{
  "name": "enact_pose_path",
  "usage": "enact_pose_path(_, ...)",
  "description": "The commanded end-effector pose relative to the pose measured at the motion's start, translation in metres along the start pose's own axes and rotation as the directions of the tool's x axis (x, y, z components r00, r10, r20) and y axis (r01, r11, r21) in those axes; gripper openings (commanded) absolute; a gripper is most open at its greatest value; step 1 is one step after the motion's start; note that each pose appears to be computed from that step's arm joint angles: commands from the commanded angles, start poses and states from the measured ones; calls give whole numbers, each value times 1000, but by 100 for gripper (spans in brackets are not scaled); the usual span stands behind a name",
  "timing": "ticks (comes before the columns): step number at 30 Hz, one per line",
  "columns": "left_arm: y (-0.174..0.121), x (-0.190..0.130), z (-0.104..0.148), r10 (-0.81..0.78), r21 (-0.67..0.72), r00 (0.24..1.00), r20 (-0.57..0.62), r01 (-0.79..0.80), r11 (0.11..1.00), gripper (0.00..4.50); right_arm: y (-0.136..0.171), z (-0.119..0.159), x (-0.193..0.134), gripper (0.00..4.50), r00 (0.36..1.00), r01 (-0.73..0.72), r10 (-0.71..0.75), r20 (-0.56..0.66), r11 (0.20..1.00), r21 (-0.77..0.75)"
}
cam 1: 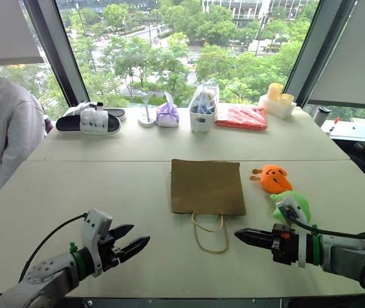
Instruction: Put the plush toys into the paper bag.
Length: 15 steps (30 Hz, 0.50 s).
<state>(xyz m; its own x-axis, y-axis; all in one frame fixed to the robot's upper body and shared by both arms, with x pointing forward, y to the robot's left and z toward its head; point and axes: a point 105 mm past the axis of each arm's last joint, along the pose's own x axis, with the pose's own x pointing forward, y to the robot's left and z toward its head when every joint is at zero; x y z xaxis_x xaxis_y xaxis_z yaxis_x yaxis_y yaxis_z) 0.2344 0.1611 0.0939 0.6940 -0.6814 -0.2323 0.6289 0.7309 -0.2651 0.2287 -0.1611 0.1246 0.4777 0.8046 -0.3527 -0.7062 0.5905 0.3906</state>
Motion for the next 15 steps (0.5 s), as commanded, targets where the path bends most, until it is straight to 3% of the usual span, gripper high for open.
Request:
enact_pose_path(1, -4, -2, 9, -7, 49, 1000, 11, 6, 999, 376, 3, 5, -1, 0, 1000, -11, 12, 18, 999, -32)
enact_pose_path(9, 2, -3, 16, 19, 56, 999, 32, -20, 998, 376, 1, 3, -1, 0, 1000, -7, 8, 19, 999, -37)
enact_pose_path(15, 21, -6, 35, 12, 229, 1000, -8, -10, 973, 376, -2, -1, -2, 0, 1000, 3, -2, 9, 999, -35)
